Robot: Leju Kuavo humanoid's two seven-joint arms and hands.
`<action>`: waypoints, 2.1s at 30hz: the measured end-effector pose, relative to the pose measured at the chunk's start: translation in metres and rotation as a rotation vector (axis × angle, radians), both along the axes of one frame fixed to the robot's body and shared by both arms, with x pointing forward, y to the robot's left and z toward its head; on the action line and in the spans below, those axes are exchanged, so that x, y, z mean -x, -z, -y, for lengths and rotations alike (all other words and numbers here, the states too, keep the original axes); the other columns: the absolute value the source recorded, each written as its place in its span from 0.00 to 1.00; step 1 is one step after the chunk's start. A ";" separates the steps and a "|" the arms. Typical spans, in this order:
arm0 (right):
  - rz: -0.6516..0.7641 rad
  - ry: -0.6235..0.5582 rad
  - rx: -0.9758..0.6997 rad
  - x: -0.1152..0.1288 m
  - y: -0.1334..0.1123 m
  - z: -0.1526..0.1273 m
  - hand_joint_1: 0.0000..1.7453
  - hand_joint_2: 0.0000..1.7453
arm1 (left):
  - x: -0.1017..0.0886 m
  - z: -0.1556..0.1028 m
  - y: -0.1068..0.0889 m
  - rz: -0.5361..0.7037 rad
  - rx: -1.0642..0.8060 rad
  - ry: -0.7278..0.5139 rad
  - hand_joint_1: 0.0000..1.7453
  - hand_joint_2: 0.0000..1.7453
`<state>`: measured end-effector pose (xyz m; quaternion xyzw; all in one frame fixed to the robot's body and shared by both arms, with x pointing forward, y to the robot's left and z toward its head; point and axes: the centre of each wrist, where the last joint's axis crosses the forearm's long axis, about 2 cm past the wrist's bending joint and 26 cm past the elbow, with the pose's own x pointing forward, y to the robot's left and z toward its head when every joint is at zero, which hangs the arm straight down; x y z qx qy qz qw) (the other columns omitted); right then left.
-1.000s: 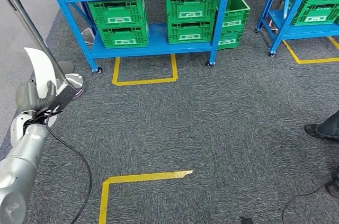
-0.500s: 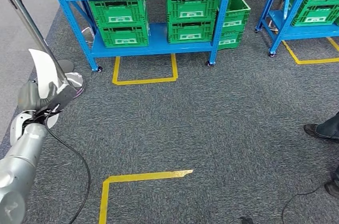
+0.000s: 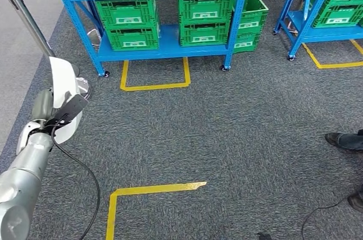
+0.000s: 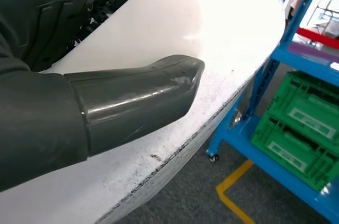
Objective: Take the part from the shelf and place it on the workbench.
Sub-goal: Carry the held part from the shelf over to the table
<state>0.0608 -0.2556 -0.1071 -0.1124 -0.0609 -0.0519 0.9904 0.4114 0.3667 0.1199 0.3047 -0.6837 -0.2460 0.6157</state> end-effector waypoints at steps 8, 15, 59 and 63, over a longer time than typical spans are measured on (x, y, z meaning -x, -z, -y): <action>0.016 -0.003 -0.011 0.000 0.000 0.000 0.00 0.00 | 0.013 0.005 0.017 -0.041 0.037 0.065 1.00 1.00; 0.023 -0.008 -0.013 -0.001 0.000 -0.001 0.00 0.00 | 0.023 0.002 0.028 -0.051 0.069 0.075 1.00 1.00; 0.015 -0.028 -0.010 -0.002 -0.001 -0.004 0.00 0.00 | 0.026 -0.005 0.023 0.069 0.010 0.006 1.00 1.00; 0.015 -0.030 -0.009 -0.002 0.000 -0.004 0.00 0.00 | 0.025 -0.006 0.021 0.065 0.011 0.003 1.00 1.00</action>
